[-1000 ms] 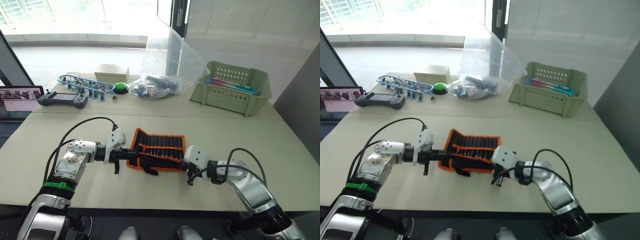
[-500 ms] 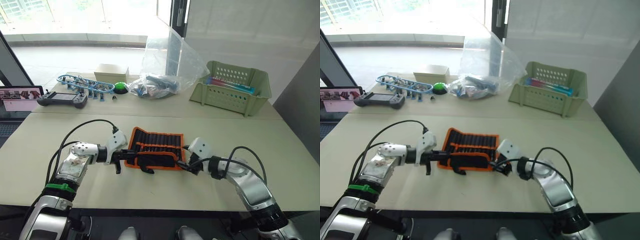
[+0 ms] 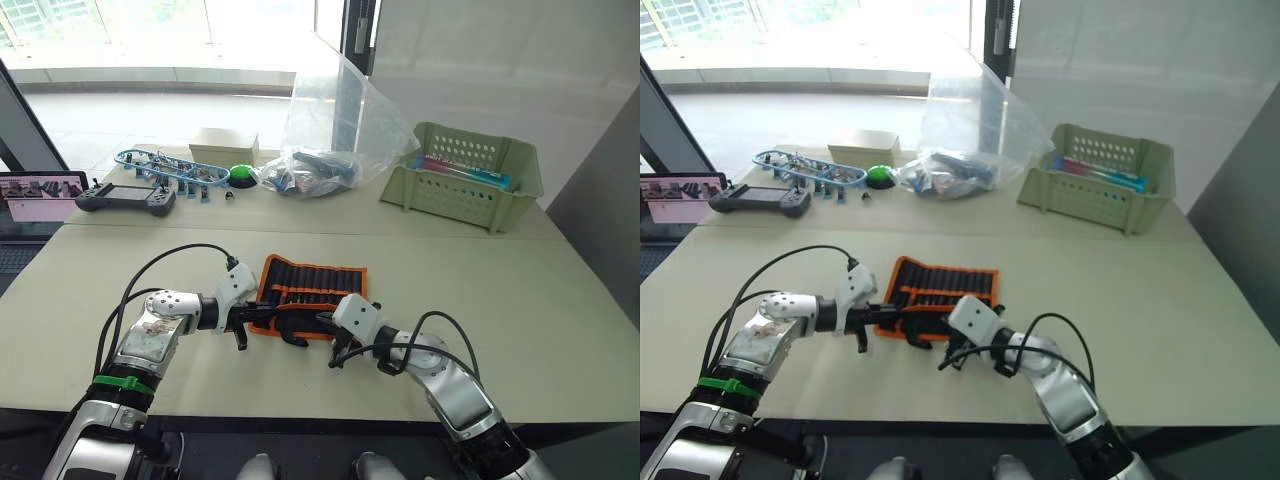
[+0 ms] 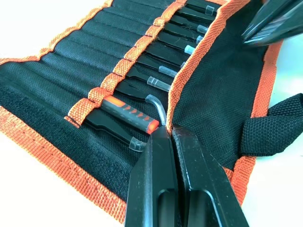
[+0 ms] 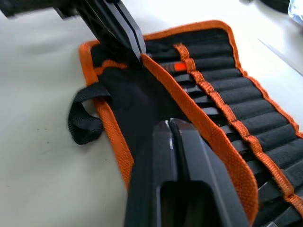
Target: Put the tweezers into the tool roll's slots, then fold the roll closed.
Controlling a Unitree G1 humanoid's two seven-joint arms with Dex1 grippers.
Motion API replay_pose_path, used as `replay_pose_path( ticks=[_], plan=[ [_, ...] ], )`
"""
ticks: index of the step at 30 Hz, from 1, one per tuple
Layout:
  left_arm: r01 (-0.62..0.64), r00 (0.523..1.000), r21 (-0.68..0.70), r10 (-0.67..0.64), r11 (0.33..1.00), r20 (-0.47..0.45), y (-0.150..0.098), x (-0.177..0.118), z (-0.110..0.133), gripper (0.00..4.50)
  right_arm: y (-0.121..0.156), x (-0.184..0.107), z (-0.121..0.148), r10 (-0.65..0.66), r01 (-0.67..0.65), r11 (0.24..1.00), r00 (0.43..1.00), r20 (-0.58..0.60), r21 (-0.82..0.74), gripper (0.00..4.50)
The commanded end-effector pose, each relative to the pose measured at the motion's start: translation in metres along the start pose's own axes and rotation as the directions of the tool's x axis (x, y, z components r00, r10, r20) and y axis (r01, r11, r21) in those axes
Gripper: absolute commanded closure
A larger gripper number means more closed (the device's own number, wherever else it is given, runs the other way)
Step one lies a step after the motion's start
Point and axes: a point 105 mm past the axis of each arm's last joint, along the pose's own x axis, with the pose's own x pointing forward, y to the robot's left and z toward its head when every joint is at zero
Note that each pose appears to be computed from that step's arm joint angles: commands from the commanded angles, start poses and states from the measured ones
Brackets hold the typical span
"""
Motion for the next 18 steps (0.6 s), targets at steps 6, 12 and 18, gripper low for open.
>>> replay_pose_path(
  ticks=[6,12,18],
  plan=[
    [-0.051,0.996,0.026,0.049,0.998,0.075,0.008,-0.014,0.019,3.9,-0.002,0.005,-0.02,-0.03,0.036,0.984,0.999,-0.037,0.174,4.5],
    [-0.036,0.971,0.015,0.031,0.999,0.237,-0.003,-0.035,0.051,2.02,0.001,0.005,-0.028,-0.017,0.03,0.98,0.998,-0.067,0.196,4.5],
    [-0.028,0.959,-0.086,0.051,0.996,0.278,-0.029,-0.038,0.053,0.68,-0.001,0.004,-0.028,-0.021,0.034,0.979,0.997,-0.069,0.199,4.5]
  ],
)
